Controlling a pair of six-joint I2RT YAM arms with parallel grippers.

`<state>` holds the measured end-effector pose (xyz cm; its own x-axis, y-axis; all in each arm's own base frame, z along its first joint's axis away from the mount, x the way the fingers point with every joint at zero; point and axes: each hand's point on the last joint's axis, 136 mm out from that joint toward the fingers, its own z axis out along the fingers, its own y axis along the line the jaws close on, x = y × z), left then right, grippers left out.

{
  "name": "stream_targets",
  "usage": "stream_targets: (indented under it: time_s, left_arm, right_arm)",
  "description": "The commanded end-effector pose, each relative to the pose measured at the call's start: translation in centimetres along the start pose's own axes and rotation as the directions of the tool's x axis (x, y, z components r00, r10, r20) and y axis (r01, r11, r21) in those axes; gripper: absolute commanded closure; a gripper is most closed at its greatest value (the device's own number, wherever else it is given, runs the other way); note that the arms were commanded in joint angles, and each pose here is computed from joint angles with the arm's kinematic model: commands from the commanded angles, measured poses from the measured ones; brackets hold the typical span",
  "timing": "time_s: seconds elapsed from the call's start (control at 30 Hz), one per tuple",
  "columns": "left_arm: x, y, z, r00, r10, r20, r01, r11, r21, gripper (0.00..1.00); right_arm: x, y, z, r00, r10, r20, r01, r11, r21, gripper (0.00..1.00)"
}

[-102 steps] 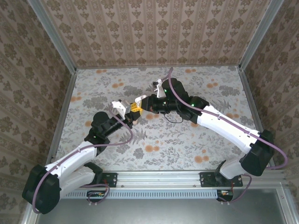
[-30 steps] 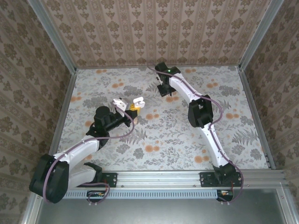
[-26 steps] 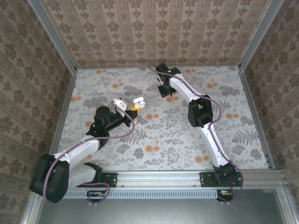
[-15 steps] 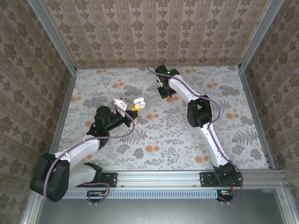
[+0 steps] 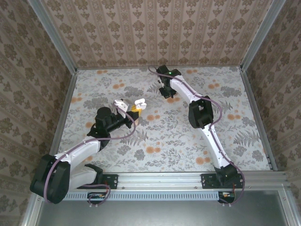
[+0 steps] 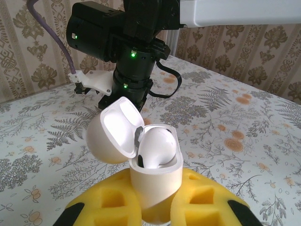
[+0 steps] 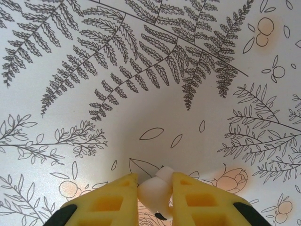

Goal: Insert wireless bluetooth earbuds into charging case

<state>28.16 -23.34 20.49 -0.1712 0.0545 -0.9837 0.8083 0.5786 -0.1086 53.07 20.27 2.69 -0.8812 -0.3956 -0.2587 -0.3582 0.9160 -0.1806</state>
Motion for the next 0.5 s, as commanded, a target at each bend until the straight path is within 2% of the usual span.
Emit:
stream_targets:
  time_s: [0.0, 0.27, 0.47]
  left_arm:
    - [-2.5, -0.3, -0.3, 0.998, 0.016, 0.062, -0.018, 1.0, 0.02, 1.0]
    - [-2.9, -0.8, -0.9, 0.997, 0.018, 0.079, -0.02, 0.999, 0.025, 1.0]
    - [-3.7, -1.8, -1.4, 0.994, 0.017, 0.104, -0.023, 0.998, 0.053, 1.0]
  right_arm:
    - [2.1, 0.2, -1.5, 0.997, 0.039, -0.064, -0.041, 0.999, -0.029, 0.82]
    - [2.6, 3.5, -5.9, 0.973, 0.231, 0.019, -0.217, 0.936, -0.277, 0.83]
    - [2.5, 4.2, -12.2, 0.915, 0.381, 0.131, -0.29, 0.85, -0.44, 0.83]
